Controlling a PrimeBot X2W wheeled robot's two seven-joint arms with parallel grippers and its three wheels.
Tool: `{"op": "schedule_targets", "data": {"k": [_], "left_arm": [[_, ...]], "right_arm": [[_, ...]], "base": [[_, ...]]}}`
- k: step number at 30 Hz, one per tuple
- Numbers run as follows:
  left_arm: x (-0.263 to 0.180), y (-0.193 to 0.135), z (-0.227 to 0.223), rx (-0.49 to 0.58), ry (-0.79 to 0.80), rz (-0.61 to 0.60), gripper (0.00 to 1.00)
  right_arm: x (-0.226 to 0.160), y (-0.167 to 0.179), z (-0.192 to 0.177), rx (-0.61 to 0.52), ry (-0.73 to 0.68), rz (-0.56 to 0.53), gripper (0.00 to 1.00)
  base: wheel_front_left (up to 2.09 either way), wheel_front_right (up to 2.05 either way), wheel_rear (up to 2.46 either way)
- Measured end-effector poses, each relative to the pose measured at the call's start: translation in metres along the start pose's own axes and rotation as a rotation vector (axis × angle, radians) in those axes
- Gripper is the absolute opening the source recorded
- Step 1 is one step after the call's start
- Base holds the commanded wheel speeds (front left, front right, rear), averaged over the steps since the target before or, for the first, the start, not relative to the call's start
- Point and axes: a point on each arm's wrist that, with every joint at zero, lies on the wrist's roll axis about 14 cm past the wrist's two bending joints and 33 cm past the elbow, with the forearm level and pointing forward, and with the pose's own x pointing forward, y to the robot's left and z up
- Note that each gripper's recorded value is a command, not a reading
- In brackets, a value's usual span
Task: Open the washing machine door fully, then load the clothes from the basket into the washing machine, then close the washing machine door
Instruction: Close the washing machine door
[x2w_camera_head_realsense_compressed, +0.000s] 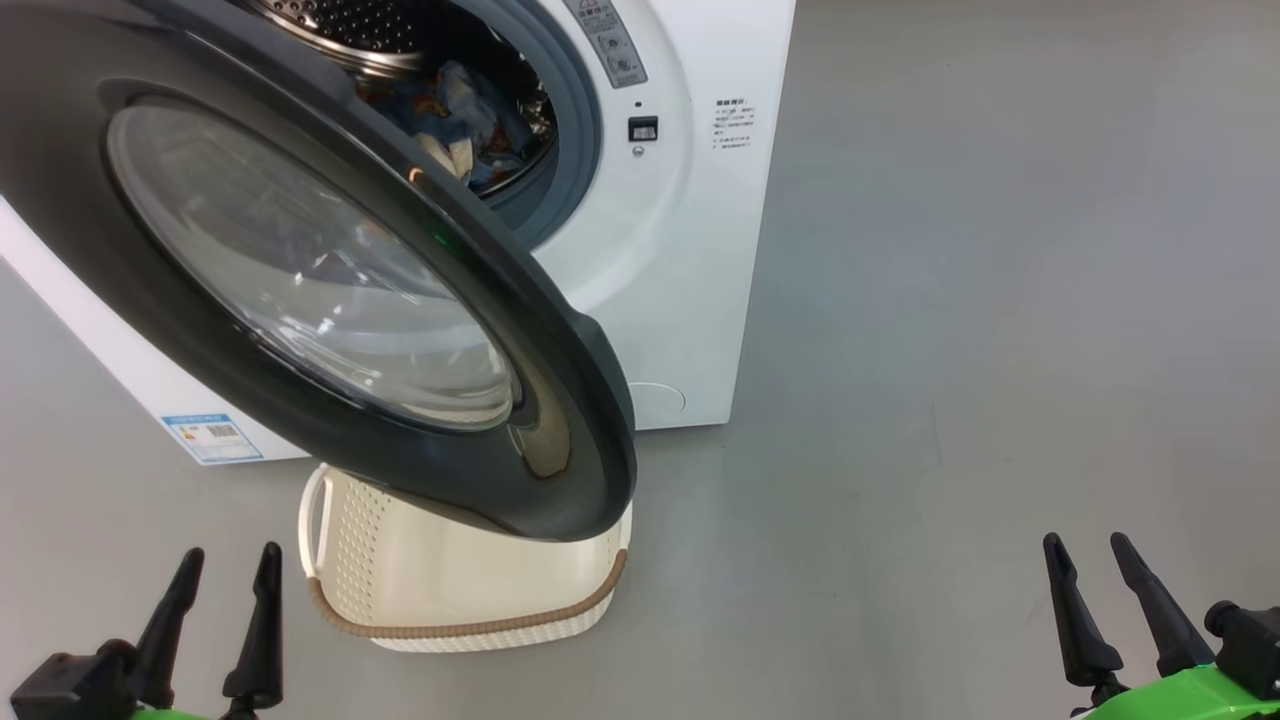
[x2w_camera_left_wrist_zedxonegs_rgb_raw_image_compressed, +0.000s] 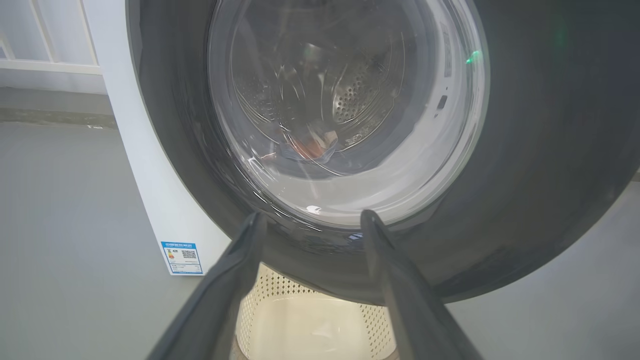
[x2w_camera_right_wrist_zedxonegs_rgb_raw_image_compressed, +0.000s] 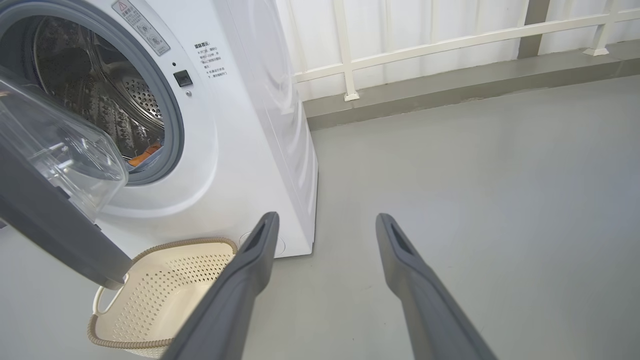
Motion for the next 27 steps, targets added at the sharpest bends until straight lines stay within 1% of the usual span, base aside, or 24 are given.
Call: {"op": "schedule_targets", "data": {"k": [12,13,14,16,17,18,24,27], "left_arm": [[-0.002,0.003,-0.002,0.019,0.008,0.010,1.00],[-0.002,0.004,-0.002,0.021,0.007,0.011,1.00],[-0.003,0.004,-0.002,0.024,0.007,0.013,1.00],[-0.004,0.003,-0.002,0.016,0.003,0.019,1.00],[-0.005,0.003,-0.002,0.010,0.000,0.023,1.00],[-0.005,0.002,-0.002,0.005,-0.002,0.026,1.00],[-0.012,0.008,0.003,0.002,-0.022,0.059,1.00],[-0.018,0.011,0.004,-0.007,-0.029,0.081,1.00]], "right_arm": [[0.004,0.005,-0.004,0.011,0.007,0.006,1.00],[0.005,0.007,-0.004,0.013,0.008,0.011,0.89],[0.005,0.010,-0.005,0.014,0.009,0.017,0.54],[0.008,0.017,-0.006,0.018,0.011,0.037,0.18],[0.009,0.020,-0.006,0.022,0.009,0.043,0.04],[0.012,0.023,-0.004,0.025,0.003,0.051,0.00],[0.031,0.057,0.011,0.050,-0.047,0.136,0.00],[0.042,0.078,0.026,0.060,-0.095,0.192,0.00]], "base": [[0.00,0.00,0.00],[0.00,0.00,0.00],[0.00,0.00,0.00],[0.00,0.00,0.00],[0.00,0.00,0.00],[0.00,0.00,0.00],[0.00,0.00,0.00],[0.00,0.00,0.00]]}}
